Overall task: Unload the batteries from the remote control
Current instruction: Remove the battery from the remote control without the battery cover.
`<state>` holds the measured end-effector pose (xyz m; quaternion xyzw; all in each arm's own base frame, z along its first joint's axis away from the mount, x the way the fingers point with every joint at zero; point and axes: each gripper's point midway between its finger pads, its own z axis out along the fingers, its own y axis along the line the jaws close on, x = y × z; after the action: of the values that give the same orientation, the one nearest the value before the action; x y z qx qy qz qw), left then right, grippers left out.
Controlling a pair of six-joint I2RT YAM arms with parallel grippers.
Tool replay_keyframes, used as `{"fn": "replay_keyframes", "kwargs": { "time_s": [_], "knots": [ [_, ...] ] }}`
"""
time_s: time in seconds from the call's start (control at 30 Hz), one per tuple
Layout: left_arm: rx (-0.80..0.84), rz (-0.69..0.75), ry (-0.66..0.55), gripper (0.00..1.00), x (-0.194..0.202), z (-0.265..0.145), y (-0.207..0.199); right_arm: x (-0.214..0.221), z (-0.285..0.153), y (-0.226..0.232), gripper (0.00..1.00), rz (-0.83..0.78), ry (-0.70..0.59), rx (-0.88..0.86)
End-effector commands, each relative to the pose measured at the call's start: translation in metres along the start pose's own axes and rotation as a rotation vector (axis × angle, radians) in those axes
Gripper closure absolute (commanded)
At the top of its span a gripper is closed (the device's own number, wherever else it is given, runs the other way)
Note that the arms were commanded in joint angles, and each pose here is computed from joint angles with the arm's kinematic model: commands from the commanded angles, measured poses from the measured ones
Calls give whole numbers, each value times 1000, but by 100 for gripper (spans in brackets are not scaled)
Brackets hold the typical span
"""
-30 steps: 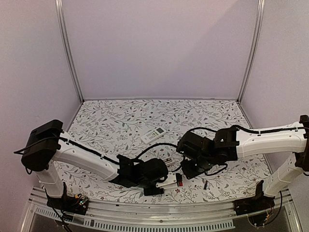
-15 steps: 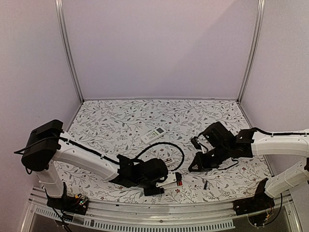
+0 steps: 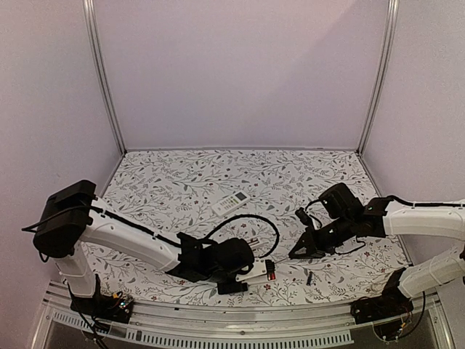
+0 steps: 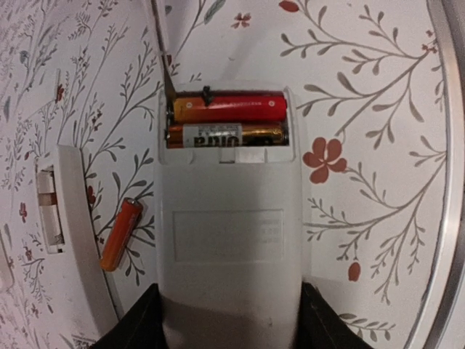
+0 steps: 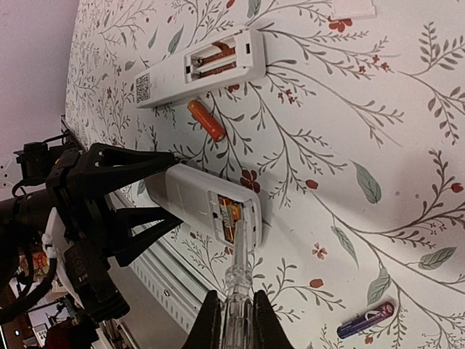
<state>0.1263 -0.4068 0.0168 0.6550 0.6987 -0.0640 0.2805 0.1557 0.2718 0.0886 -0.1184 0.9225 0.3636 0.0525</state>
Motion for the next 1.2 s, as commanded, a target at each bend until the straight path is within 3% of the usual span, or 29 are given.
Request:
{"fn": "replay_keyframes", "kwargs": {
  "time_s": [0.0, 0.6, 1.17],
  "knots": [
    [58, 99, 161, 70, 52, 27, -21, 13, -11, 25, 100, -29, 54, -154],
    [102, 88, 209, 71, 61, 34, -27, 22, -31, 23, 100, 1, 16, -143],
    [217, 44, 253, 71, 68, 39, -40, 25, -47, 49, 100, -82, 17, -249]
  ]
}}
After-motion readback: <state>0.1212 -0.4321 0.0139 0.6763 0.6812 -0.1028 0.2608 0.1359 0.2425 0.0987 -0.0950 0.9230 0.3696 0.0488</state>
